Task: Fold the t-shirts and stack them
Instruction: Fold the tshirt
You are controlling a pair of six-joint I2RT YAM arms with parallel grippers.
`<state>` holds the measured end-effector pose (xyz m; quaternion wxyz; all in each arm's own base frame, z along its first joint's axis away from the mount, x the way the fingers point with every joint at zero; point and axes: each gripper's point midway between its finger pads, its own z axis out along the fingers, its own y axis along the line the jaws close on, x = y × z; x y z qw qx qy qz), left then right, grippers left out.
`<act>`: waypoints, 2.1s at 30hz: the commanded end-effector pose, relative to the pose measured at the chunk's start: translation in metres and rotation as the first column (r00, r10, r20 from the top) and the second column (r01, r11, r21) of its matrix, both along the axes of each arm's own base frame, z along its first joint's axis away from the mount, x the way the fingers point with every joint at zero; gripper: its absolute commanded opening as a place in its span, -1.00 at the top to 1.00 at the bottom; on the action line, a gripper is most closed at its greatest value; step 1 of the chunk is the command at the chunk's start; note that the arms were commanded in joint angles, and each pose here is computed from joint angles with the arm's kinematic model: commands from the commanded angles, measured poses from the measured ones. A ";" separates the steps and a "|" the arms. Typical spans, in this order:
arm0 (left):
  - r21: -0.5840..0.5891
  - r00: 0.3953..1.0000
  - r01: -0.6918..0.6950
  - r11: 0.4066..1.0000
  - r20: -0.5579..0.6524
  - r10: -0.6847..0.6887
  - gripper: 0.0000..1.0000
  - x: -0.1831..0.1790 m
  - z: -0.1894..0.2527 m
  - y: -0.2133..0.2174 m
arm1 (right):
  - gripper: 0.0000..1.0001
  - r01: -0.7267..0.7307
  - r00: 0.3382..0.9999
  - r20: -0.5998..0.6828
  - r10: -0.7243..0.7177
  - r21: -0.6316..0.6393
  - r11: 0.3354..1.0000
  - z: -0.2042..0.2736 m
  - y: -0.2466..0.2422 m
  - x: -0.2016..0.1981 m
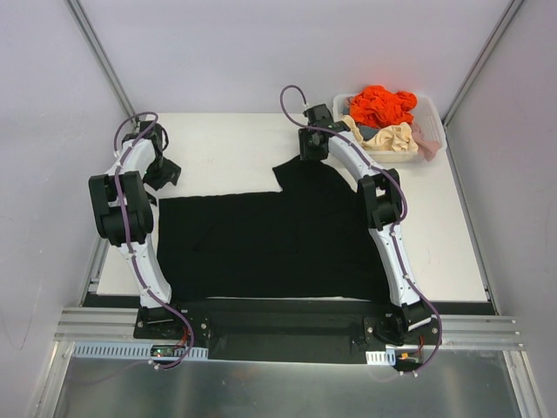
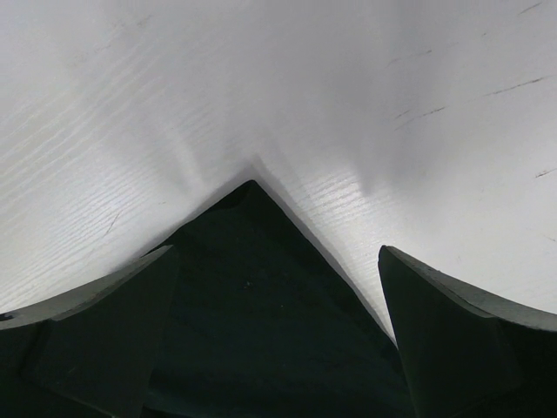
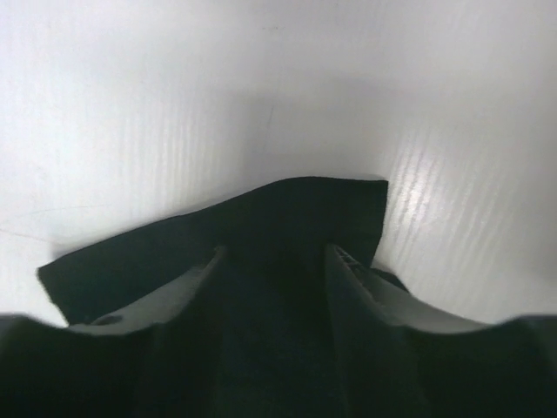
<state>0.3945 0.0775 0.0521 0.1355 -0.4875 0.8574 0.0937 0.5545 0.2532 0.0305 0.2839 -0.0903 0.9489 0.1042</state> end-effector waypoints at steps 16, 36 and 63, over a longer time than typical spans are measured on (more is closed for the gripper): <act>0.004 1.000 0.027 1.000 0.007 -0.027 -0.79 0.014 0.009 0.009 | 0.99 -0.059 0.989 0.141 0.054 0.029 0.998 0.051 0.014 0.004; -0.059 0.994 -0.032 0.998 -0.104 0.026 0.14 0.008 -0.034 0.011 | 0.99 -0.110 0.981 0.157 0.111 -0.015 0.994 0.063 0.008 -0.014; -0.009 0.998 0.013 1.000 0.068 -0.012 1.00 0.070 0.009 0.025 | 0.99 -0.112 0.901 0.428 0.074 0.063 0.992 0.133 -0.018 0.062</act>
